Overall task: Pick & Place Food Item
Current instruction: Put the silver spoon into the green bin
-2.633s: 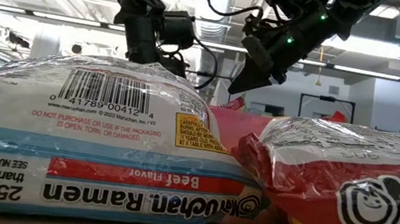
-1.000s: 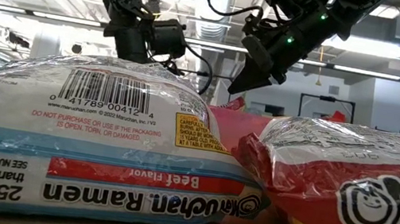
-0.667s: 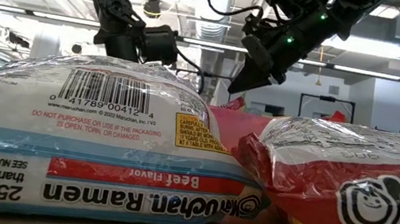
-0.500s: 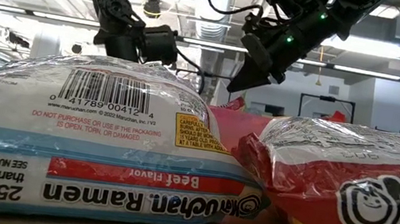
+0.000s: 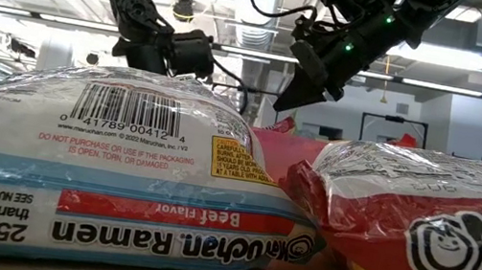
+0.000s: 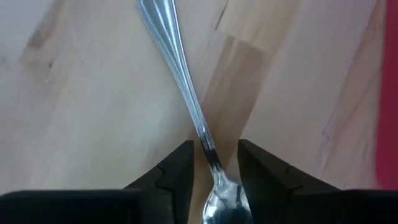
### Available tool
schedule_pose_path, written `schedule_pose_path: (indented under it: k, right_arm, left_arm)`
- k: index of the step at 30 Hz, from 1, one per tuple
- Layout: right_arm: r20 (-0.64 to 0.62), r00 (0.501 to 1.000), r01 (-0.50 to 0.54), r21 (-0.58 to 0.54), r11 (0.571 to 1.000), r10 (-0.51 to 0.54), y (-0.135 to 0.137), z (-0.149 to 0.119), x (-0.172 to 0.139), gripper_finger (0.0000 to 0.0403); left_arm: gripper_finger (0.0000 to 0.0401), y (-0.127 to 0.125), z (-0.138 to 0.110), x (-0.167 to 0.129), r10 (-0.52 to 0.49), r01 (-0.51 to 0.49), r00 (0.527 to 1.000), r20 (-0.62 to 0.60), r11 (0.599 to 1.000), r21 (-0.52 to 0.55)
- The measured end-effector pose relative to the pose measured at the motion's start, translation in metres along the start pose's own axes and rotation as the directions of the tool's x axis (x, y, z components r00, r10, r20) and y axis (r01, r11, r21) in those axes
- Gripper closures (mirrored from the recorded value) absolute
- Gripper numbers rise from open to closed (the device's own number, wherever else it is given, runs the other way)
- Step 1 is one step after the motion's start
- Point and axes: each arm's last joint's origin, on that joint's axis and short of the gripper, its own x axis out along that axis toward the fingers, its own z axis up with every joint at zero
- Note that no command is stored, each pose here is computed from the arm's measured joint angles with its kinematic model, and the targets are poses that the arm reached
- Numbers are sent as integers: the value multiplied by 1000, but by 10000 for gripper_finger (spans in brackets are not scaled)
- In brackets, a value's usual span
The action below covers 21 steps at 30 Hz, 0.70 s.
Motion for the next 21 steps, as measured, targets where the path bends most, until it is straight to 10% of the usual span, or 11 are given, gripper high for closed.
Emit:
schedule_pose_path:
  k: [21]
  right_arm:
    - [1,1000,-5,-4,1000,5,2,0,-1,402]
  left_arm:
    - [310,0,-3,3,0,2,999,40,999,-38]
